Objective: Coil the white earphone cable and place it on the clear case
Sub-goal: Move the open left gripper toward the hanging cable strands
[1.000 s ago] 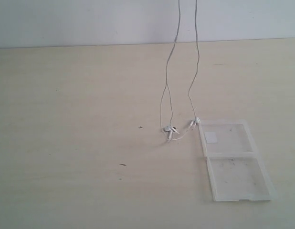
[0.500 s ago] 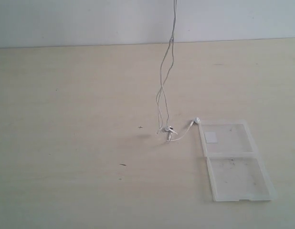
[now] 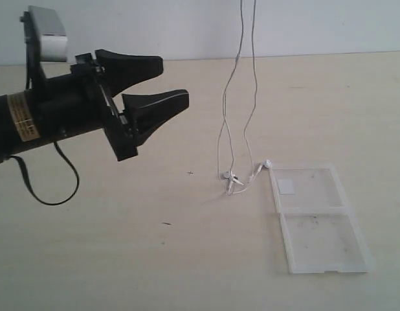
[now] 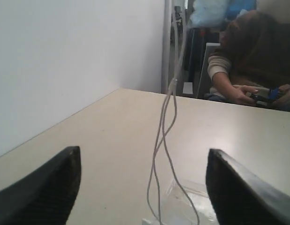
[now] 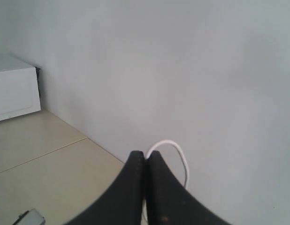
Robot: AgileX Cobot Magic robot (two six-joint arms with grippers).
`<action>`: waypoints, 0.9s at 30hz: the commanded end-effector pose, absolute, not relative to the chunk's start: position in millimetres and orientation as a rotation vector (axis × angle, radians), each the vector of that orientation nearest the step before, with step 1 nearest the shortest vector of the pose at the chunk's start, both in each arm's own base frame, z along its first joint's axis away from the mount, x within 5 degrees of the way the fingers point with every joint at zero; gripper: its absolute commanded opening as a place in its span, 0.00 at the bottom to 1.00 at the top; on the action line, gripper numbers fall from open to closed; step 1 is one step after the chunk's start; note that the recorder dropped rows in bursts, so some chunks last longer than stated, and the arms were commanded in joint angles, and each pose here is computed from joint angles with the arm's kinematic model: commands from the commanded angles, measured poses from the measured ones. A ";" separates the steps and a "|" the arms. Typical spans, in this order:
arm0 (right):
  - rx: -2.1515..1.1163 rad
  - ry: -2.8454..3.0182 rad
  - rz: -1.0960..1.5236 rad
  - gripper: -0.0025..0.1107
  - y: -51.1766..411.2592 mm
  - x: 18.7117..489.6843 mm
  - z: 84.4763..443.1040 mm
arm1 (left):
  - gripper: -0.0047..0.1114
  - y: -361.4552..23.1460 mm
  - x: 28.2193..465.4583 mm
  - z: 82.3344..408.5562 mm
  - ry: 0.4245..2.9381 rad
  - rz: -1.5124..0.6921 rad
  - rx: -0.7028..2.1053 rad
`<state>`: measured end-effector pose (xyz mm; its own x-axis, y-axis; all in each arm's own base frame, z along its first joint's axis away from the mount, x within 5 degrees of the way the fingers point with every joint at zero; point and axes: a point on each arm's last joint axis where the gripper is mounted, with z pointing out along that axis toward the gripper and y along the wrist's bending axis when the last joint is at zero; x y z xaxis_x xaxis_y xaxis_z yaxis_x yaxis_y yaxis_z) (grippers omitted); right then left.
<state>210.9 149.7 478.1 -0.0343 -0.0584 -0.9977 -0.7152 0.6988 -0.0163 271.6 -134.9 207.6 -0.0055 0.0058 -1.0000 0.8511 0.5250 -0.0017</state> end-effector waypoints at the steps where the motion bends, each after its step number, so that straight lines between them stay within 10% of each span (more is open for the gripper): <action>1: -0.670 1.547 0.592 0.02 151.0 212.0 475.3 | 0.66 -150.7 285.9 201.0 1.416 -0.827 0.798; 27: -0.679 1.546 0.577 0.02 150.7 212.3 474.9 | 0.66 -181.4 302.5 196.9 1.266 -0.727 0.934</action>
<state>210.7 149.7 476.9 -0.0314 -0.0781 -0.9964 -0.7164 0.6969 -0.0320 302.5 -179.2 196.6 0.1321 0.0355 -0.9906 0.8750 0.4655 0.1334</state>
